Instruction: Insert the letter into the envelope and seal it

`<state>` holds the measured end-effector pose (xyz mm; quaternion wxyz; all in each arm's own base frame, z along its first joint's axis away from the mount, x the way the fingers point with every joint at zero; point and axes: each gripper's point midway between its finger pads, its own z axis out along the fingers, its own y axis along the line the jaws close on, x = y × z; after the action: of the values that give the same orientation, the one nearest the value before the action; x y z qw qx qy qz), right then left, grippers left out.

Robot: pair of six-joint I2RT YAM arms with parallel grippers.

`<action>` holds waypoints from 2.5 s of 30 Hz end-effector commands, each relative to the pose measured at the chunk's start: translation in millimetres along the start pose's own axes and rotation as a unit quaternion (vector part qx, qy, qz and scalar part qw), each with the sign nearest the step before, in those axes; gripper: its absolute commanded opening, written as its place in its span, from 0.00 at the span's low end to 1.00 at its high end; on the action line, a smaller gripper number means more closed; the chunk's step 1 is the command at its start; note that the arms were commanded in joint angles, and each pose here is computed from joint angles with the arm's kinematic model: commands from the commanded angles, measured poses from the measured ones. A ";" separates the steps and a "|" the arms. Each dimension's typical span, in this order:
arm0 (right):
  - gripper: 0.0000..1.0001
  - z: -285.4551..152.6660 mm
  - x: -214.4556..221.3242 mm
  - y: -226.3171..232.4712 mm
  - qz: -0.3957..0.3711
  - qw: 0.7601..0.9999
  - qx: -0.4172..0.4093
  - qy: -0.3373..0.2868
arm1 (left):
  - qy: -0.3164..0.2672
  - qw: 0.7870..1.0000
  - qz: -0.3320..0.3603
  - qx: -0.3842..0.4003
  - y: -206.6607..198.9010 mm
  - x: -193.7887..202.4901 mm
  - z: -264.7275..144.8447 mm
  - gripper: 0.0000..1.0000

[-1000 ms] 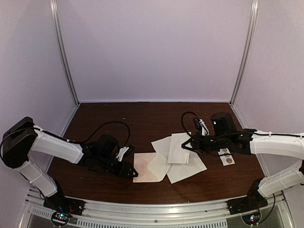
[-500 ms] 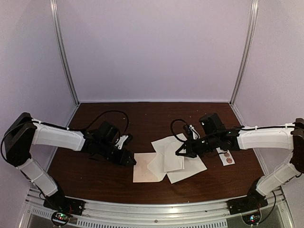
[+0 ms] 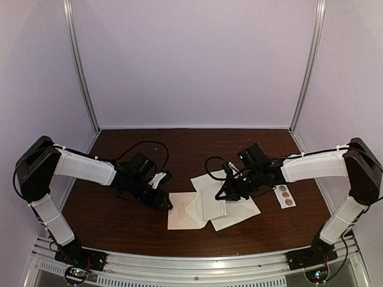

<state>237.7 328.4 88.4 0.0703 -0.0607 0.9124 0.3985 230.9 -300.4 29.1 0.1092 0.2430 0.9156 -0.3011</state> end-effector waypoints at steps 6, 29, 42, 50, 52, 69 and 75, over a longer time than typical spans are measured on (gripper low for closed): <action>0.00 17.0 1.6 -8.9 0.011 1.000 0.010 0.023 | 0.008 0.999 0.014 0.028 -6.8 -2.7 5.0 0.45; 0.00 40.2 5.4 -24.3 0.015 0.998 0.039 0.041 | 0.029 0.998 0.007 0.047 -8.9 5.5 12.6 0.44; 0.00 50.5 6.2 -20.2 0.014 0.998 0.035 0.045 | 0.034 0.998 0.005 0.050 -8.3 7.9 15.1 0.43; 0.00 58.8 4.8 -14.2 0.011 0.998 0.028 0.048 | 0.038 0.998 0.003 0.052 -8.3 9.3 16.4 0.43; 0.00 60.6 4.6 -12.0 0.009 0.998 0.026 0.049 | 0.037 0.998 0.003 0.053 -8.6 8.9 16.4 0.43; 0.00 80.0 7.2 5.7 0.010 0.999 0.007 0.047 | 0.042 0.997 0.004 0.061 -11.1 10.2 18.0 0.43; 0.00 82.6 2.6 12.2 0.028 0.999 -0.010 0.025 | 0.043 0.997 0.004 0.065 -12.5 10.7 18.2 0.43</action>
<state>231.1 385.9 34.4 0.0138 -0.0618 0.9201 0.3864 217.7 -317.7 25.3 0.0657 0.2628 0.8959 -0.3521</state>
